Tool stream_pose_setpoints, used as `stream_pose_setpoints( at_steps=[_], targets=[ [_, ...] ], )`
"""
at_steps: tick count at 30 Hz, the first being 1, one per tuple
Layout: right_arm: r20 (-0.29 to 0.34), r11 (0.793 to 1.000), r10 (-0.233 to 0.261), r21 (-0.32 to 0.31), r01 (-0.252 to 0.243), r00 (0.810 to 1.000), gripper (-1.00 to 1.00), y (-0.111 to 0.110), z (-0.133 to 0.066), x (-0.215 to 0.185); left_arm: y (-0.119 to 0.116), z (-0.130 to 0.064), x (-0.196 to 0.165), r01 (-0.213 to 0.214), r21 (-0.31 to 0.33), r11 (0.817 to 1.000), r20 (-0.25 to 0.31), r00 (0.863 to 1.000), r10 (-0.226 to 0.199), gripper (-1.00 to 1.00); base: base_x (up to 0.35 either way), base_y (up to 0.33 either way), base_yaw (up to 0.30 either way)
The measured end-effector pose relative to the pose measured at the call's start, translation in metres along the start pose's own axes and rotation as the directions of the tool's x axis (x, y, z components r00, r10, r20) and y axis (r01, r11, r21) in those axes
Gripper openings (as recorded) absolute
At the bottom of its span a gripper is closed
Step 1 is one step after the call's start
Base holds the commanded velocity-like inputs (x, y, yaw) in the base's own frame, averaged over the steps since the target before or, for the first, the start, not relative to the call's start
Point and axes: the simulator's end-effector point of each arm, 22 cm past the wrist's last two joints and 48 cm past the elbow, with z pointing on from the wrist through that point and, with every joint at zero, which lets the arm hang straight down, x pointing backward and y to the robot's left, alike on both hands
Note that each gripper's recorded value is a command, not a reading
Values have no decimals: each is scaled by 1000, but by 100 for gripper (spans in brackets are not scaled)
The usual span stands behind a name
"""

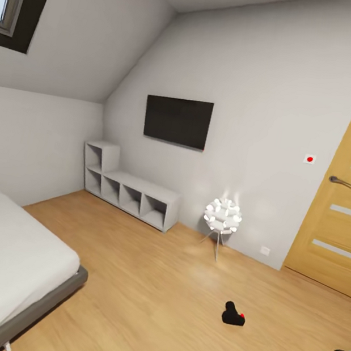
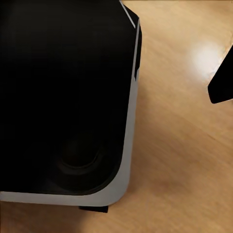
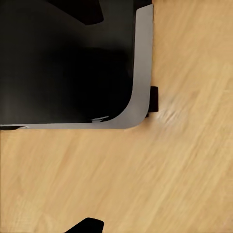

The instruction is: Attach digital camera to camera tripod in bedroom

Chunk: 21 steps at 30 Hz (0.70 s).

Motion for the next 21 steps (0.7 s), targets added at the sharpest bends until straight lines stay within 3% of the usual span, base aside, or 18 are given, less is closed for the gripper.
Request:
stream_pose_setpoints(
  at_steps=[21],
  targets=[
    [0, 1000, -1, 0, 1, 1000, 100, 0, 0, 0, 0, 0, 0, 0, 0, 1000, -1, 1000, 0, 100, 316, 165, -280]
  ],
)
